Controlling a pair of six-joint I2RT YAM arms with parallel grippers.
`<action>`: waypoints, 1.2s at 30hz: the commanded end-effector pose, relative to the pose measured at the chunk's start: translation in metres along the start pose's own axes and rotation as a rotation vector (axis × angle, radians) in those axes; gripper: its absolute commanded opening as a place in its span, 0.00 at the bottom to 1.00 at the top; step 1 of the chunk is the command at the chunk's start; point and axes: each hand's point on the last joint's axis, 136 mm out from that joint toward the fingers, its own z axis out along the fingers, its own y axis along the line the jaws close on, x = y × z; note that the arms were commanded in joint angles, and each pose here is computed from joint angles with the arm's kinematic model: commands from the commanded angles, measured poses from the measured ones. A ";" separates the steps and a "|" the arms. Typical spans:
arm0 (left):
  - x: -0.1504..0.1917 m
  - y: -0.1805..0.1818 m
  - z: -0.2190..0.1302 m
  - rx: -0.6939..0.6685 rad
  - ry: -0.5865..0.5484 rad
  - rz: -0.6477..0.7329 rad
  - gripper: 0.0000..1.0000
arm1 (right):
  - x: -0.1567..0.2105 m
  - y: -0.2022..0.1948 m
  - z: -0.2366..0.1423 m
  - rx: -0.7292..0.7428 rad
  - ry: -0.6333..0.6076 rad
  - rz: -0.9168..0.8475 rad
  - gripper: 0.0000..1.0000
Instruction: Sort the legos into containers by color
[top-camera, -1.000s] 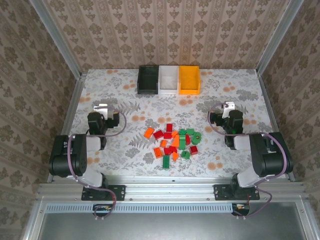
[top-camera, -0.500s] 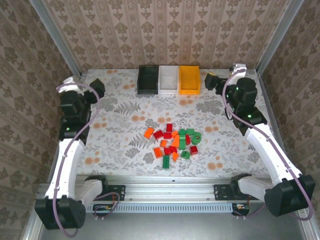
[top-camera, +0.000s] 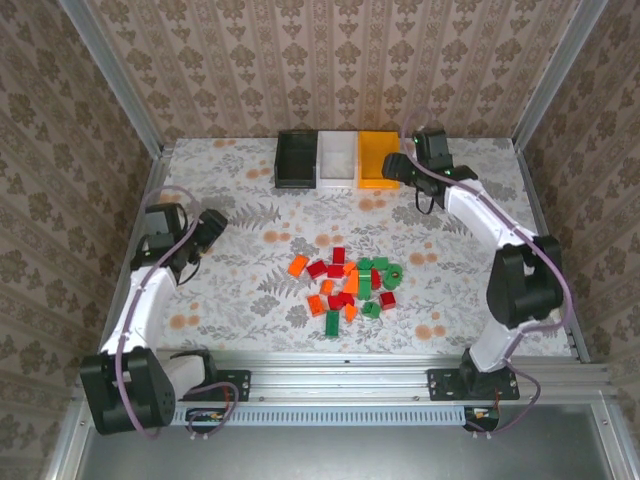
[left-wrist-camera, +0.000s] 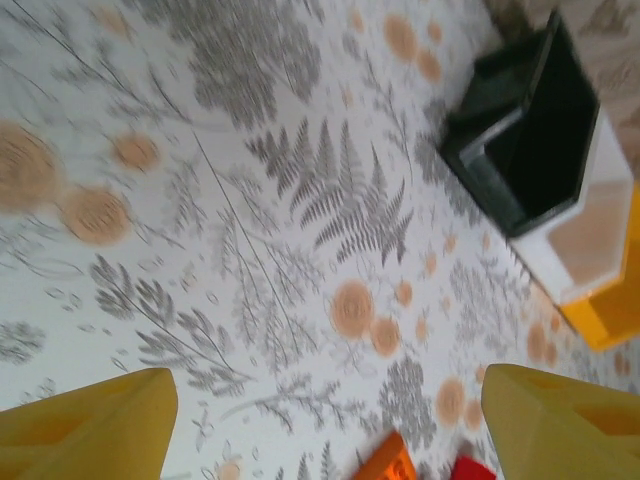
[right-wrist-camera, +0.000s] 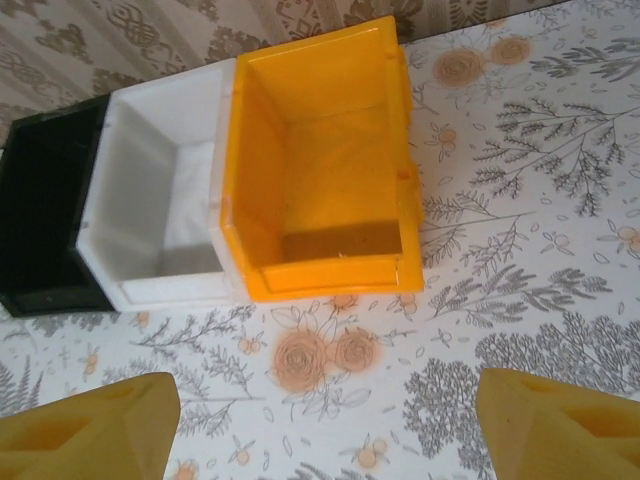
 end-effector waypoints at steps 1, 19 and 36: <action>0.015 -0.028 -0.001 0.076 0.117 0.090 0.81 | 0.001 -0.009 0.017 0.089 0.054 0.004 0.81; 0.036 -0.029 0.029 0.083 0.245 0.091 0.80 | 0.000 -0.039 0.122 0.225 0.201 -0.035 0.73; 0.037 -0.031 0.031 0.079 0.245 0.079 0.79 | 0.021 -0.039 0.134 0.220 0.267 -0.211 0.17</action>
